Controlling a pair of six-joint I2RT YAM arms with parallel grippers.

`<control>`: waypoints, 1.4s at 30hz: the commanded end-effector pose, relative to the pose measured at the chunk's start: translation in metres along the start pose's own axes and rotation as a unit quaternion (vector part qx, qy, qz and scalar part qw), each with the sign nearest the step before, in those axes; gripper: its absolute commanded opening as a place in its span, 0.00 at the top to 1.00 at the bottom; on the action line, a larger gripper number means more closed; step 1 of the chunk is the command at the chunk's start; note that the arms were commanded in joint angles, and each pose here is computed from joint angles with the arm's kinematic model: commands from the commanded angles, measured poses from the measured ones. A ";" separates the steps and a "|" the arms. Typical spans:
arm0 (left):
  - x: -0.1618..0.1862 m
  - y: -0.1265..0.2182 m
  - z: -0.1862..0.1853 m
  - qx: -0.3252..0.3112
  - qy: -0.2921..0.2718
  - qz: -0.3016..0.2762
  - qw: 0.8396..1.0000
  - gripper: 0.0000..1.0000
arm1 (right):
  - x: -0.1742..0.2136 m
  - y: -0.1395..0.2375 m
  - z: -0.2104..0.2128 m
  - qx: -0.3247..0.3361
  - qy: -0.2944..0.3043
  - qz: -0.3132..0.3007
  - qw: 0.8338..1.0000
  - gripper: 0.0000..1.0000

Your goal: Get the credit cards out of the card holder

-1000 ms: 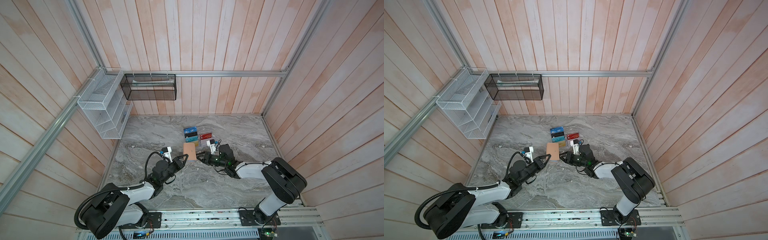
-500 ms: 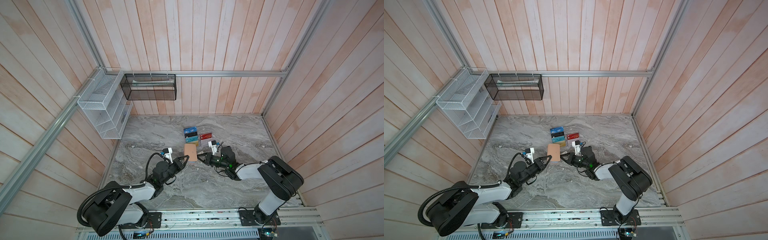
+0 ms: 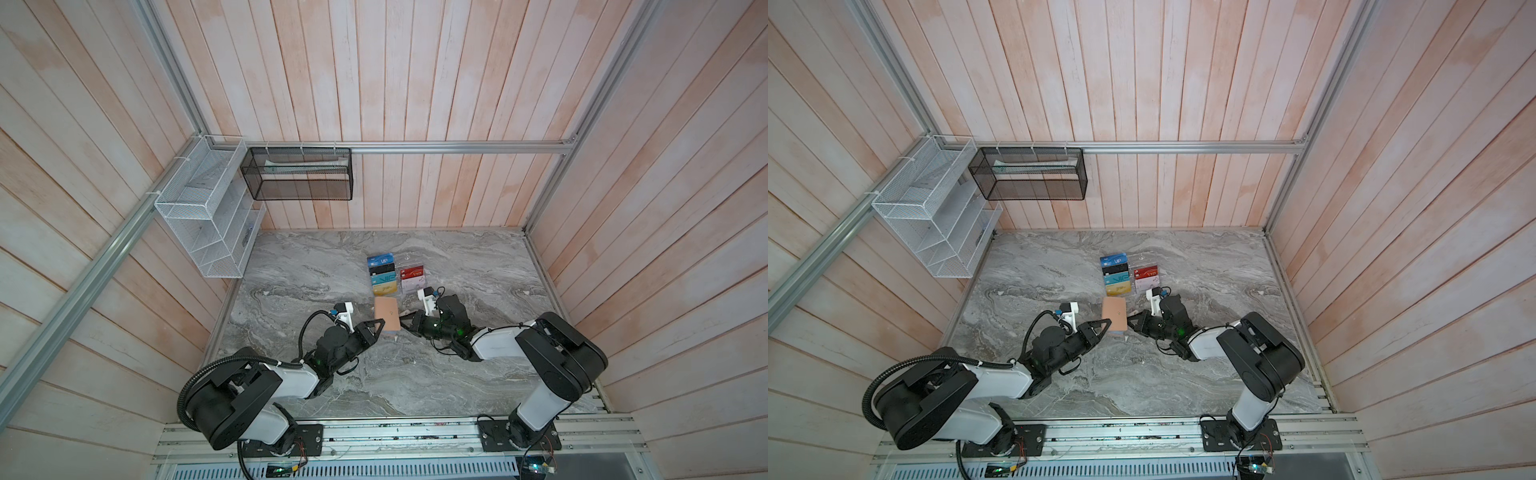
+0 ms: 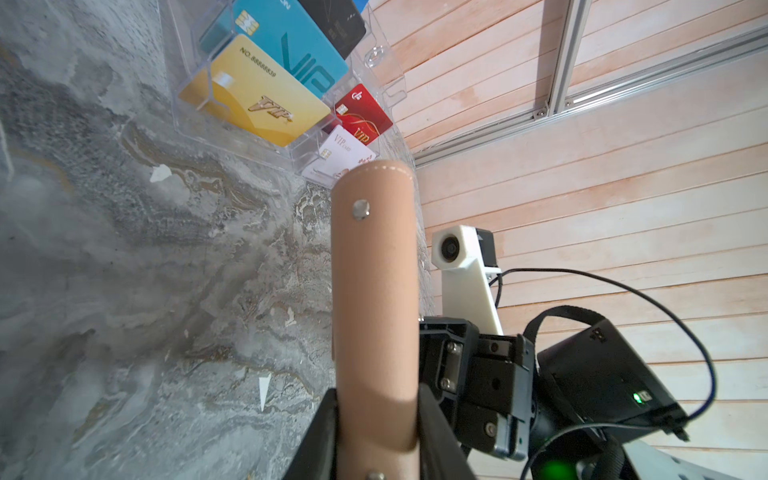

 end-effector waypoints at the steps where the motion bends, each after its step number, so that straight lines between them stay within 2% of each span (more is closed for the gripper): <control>1: -0.002 -0.009 -0.011 0.014 -0.011 -0.002 1.000 1.00 | -0.004 0.007 -0.007 0.041 0.016 -0.036 0.998 1.00; 9: 0.010 -0.029 0.002 -0.043 -0.020 0.041 0.998 1.00 | -0.002 0.017 -0.018 0.089 0.029 -0.054 0.994 1.00; 15: 0.017 -0.039 0.008 -0.059 -0.021 0.065 0.996 0.88 | -0.003 0.015 -0.023 0.106 0.034 -0.056 0.992 1.00; 20: 0.023 -0.043 0.014 -0.071 -0.018 0.081 0.994 0.85 | -0.004 0.016 -0.029 0.133 0.042 -0.063 0.988 1.00; 24: 0.027 -0.044 0.016 -0.080 -0.018 0.087 0.993 0.76 | -0.005 0.019 -0.032 0.155 0.050 -0.067 0.984 1.00; 31: 0.031 -0.044 0.012 -0.089 -0.028 0.088 0.992 0.66 | -0.009 0.020 -0.034 0.188 0.073 -0.071 0.977 1.00; 35: 0.031 -0.043 0.012 -0.094 -0.034 0.088 0.991 0.56 | -0.013 0.019 -0.034 0.206 0.089 -0.073 0.972 1.00; 42: 0.032 -0.043 0.014 -0.097 -0.033 0.090 0.991 0.55 | -0.019 0.012 -0.032 0.217 0.098 -0.069 0.969 1.00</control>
Point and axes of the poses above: each gripper's point midway between its finger pads, its own y axis back along the fingers, its own z axis along the line the jaws close on, x = y × z, the point moved 8 cm from there along y, back along the fingers, and after that the axes turned 8 degrees about -y, right-handed, at the moved point
